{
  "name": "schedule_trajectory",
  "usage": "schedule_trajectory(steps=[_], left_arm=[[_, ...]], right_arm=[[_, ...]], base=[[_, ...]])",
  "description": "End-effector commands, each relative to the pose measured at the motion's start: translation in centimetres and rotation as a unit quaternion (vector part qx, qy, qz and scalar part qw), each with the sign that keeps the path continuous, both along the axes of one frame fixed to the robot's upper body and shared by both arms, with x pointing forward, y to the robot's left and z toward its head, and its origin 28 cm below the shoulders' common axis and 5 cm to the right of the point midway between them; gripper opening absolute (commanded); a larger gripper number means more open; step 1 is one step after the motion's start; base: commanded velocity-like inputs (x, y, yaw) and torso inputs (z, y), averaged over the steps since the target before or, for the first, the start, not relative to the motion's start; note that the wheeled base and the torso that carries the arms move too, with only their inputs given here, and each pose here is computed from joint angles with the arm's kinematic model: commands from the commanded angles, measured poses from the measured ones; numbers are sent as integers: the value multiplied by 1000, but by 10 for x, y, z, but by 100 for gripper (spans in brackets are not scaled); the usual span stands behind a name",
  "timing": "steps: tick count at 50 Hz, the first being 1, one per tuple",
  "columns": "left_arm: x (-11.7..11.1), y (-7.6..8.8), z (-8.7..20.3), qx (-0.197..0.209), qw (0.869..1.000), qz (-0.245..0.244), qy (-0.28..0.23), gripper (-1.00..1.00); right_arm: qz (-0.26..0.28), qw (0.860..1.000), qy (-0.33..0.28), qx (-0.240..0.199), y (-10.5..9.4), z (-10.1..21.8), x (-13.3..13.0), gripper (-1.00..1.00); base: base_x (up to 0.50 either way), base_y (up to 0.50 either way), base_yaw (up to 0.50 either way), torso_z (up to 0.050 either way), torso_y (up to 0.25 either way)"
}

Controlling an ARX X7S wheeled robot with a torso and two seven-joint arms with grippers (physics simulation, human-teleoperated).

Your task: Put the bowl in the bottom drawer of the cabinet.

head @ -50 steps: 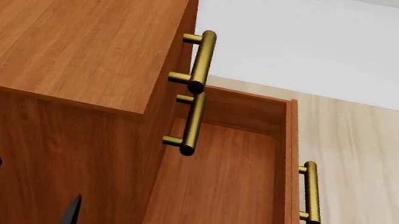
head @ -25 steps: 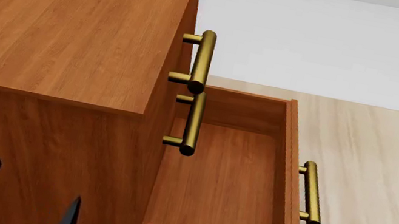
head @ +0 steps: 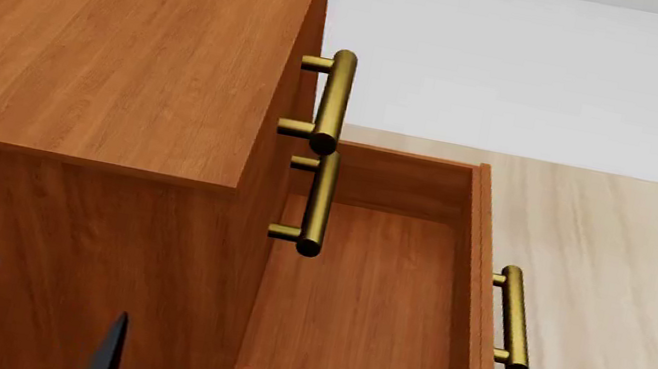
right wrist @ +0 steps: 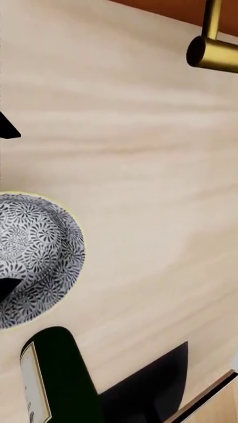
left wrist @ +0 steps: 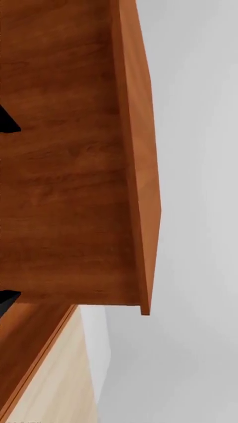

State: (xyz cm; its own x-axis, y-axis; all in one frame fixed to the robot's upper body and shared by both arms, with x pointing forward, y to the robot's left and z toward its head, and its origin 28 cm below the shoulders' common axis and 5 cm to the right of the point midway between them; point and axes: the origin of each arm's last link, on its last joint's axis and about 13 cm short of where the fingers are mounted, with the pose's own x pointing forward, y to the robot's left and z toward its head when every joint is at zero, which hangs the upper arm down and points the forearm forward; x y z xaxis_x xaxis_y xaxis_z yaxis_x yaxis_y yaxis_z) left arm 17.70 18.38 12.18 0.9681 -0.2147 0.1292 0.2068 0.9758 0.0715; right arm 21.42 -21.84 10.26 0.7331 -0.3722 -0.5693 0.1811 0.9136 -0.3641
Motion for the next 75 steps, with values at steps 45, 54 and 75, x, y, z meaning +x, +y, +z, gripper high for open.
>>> schedule_trajectory(steps=[45,54,75], left_arm=[[-1,-3,-4,2,1000,-8,5,100],[-1,-3,-4,2,1000,-9,5,100],[-2,-4,-7,4,1000,-10,8,100]], right_arm=[[-5,998,61,7,-8,-13,10,100],[-4,998,62,5,-9,-11,12,100],[-9,997,70,10,-14,-17,20,100]], base=[[0,0,0,0,0],[0,0,0,0,0],[0,0,0,0,0]])
